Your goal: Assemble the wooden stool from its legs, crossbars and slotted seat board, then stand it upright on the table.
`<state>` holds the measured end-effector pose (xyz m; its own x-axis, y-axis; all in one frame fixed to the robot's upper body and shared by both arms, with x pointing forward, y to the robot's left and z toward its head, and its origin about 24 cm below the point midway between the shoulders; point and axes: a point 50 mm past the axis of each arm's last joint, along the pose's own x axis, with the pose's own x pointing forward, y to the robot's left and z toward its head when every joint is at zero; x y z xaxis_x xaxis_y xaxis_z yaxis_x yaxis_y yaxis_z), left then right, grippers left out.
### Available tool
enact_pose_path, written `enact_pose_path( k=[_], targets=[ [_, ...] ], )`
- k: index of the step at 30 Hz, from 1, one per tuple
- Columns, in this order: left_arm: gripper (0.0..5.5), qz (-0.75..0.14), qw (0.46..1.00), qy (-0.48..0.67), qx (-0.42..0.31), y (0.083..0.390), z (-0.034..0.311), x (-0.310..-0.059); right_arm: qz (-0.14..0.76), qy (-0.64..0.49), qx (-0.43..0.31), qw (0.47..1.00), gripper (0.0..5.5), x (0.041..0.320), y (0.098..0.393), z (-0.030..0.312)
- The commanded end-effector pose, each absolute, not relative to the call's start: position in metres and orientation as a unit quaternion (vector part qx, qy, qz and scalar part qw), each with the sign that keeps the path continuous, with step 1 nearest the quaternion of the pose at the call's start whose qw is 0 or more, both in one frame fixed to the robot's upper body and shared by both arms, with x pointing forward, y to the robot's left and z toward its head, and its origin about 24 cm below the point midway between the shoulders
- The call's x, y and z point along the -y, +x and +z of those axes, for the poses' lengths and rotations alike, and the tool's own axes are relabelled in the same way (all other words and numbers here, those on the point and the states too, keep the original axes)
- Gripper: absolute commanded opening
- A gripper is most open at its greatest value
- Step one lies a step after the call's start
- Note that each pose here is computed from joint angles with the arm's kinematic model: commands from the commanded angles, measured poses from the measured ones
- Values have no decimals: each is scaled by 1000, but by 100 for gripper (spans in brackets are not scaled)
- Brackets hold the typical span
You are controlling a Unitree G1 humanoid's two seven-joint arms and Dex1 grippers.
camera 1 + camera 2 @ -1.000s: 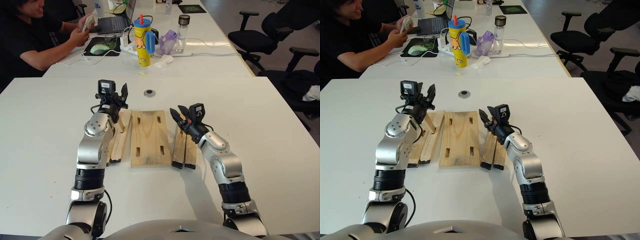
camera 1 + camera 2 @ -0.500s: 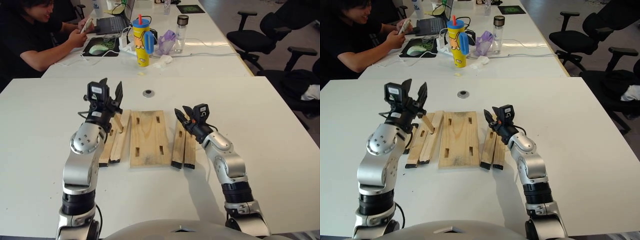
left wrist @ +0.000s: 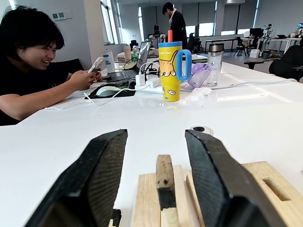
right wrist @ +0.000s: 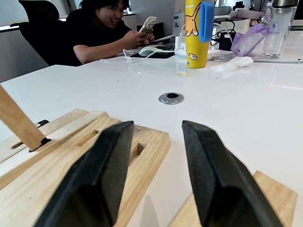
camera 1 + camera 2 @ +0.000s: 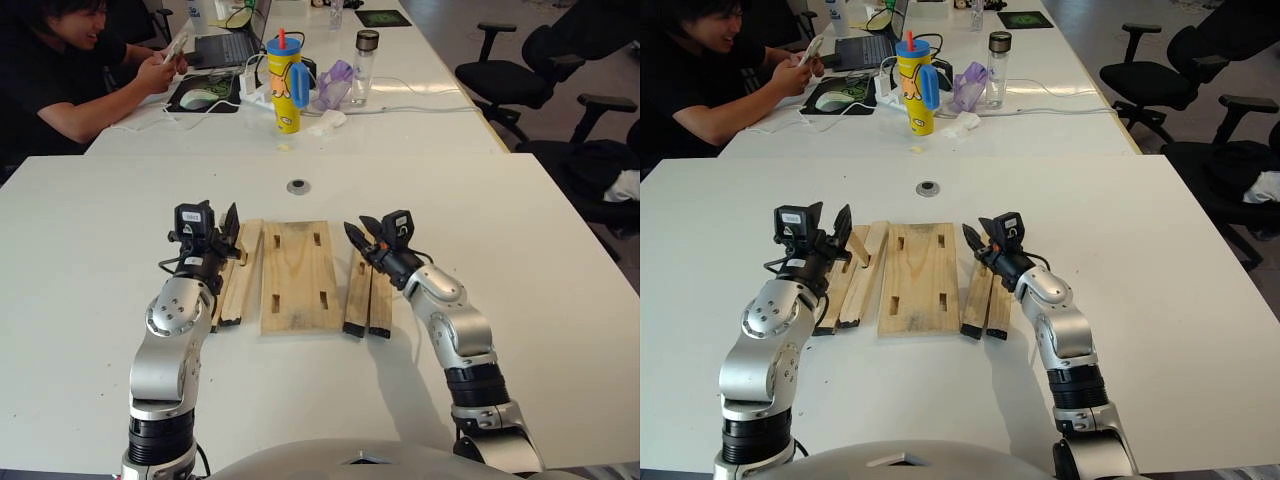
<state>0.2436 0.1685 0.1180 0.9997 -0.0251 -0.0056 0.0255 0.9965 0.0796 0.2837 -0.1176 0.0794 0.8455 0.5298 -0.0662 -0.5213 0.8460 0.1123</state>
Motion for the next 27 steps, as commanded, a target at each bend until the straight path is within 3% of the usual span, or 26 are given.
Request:
enact_pose_path(
  k=[1, 6, 19, 27],
  targets=[
    [226, -16, 998, 20, -51, 243, 101, -167, 281, 43, -46, 958, 187, 116, 286, 84],
    [226, -38, 997, 10, -73, 245, 93, -162, 282, 44, -45, 957, 187, 115, 286, 85],
    [47, -48, 997, 19, -64, 251, 98, -163, 274, 46, -46, 960, 187, 114, 287, 83],
    [41, -67, 998, 1, 0, 268, 131, -164, 232, 15, -34, 972, 203, 128, 294, 81]
  ],
)
